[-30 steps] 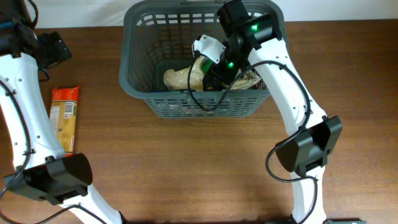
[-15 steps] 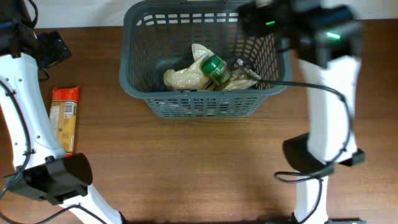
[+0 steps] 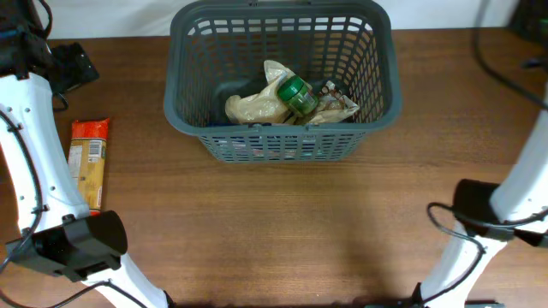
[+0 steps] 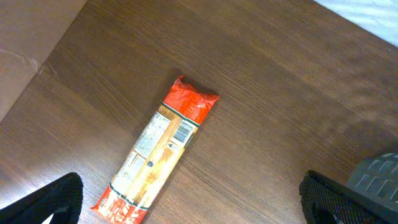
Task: Pack container
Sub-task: 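Withdraw the right arm back to the right side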
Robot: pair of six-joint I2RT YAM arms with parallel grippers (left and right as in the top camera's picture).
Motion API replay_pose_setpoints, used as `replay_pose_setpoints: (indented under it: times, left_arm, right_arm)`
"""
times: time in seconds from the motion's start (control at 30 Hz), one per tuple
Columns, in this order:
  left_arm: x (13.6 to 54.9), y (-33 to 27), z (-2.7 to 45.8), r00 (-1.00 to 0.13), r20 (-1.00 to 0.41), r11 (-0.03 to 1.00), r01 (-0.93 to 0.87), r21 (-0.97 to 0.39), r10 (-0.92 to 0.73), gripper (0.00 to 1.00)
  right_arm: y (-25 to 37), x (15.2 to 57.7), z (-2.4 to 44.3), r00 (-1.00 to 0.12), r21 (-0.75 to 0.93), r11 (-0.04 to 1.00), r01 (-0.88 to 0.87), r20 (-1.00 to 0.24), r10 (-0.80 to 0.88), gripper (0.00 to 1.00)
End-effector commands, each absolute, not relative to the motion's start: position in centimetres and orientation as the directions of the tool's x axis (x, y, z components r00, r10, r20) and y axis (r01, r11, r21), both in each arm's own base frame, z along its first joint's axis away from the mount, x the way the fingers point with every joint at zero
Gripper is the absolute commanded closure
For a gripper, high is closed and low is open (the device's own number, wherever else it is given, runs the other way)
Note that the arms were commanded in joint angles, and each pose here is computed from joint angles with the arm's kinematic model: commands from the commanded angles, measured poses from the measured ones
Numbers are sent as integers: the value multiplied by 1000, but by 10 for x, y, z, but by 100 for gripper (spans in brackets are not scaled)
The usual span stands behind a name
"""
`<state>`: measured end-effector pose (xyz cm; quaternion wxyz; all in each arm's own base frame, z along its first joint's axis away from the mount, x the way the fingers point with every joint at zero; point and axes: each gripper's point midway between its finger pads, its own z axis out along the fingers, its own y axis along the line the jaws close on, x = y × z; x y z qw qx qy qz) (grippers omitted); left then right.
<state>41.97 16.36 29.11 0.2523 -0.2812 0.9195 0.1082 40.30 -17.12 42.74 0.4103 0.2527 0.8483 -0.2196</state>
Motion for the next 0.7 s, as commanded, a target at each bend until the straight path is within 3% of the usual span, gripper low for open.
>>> replay_pose_setpoints:
  times: [0.0, 0.27, 0.4, 0.67]
  left_arm:
    - [421, 165, 290, -721, -525, 826, -561, 58, -453, 1]
    - [418, 164, 283, -808, -483, 882, -451, 138, -337, 1]
    - [416, 165, 271, -856, -430, 903, -392, 178, -287, 5]
    - [411, 170, 232, -933, -296, 931, -279, 237, -205, 5]
  right_arm:
    - [-214, 386, 414, -532, -179, 699, 692, -781, 327, 1]
    - [-236, 383, 387, -556, -115, 719, 686, -720, 415, 1]
    - [-236, 384, 381, -570, -121, 720, 683, -706, 421, 1]
    - [-236, 384, 381, -570, -122, 720, 683, -705, 422, 1]
